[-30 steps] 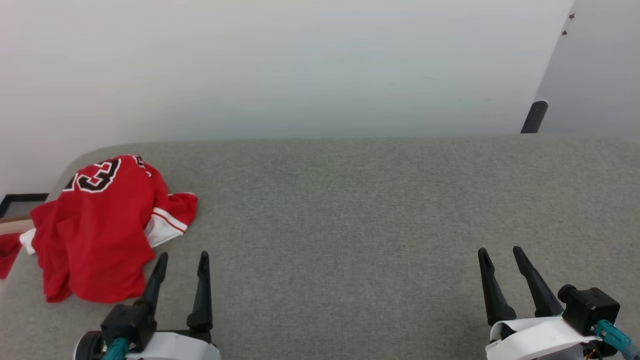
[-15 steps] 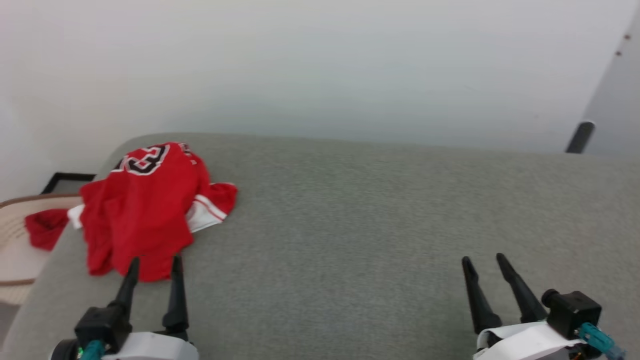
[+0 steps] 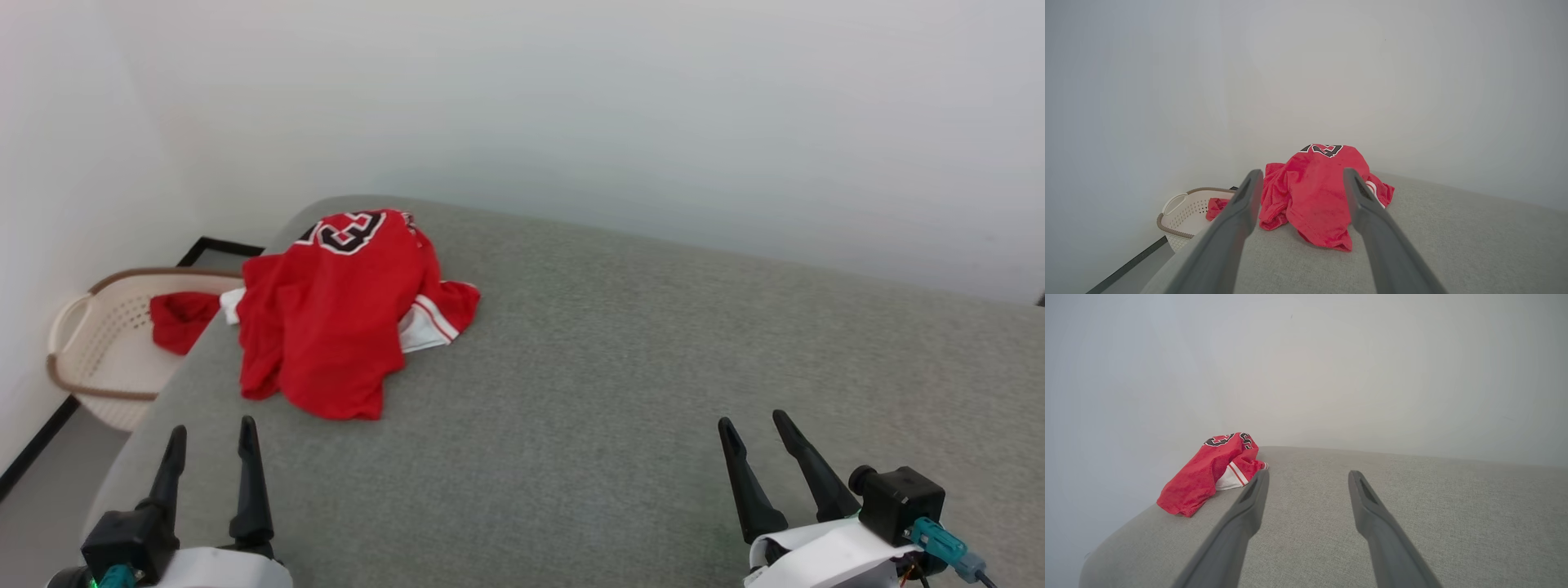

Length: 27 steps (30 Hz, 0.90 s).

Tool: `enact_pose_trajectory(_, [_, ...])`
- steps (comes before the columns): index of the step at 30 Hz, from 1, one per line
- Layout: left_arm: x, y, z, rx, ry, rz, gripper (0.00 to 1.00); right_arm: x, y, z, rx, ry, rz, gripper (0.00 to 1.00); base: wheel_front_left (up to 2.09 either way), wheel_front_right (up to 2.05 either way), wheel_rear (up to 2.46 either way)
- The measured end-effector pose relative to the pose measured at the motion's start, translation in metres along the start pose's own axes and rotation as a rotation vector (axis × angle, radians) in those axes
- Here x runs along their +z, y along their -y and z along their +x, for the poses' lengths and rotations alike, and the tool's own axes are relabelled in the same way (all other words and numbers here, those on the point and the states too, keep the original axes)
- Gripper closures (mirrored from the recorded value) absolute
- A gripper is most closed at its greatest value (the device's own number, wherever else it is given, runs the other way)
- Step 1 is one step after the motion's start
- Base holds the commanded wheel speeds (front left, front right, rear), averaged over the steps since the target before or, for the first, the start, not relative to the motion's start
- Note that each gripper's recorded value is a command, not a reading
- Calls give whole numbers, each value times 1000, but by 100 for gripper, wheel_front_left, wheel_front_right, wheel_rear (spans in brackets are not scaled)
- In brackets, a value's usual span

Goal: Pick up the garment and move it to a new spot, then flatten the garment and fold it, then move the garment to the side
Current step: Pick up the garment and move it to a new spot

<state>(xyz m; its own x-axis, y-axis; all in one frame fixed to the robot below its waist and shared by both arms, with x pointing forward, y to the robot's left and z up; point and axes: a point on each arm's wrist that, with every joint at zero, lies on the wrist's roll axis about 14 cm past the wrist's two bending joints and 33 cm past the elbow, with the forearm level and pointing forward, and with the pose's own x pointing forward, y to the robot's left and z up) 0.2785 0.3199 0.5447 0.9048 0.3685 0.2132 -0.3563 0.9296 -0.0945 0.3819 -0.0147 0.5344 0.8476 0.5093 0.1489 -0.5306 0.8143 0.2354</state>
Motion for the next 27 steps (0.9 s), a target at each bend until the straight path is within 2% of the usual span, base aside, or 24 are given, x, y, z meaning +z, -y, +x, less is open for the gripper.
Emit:
enact_pose_trajectory(8, [7,-5,12,15,21,-13,0,-8,-3,12,26,-17,10,0,0,0,0])
enact_pose_trajectory(17, [22,9,85,-88,-9,-22,0,-10,32,27,-19,-16,-4,0,0,0,0])
enact_pose_trajectory(27, [6,20,175,-172,-261,-20,0,-27,77,32,-108,-40,5,0,0,0,0])
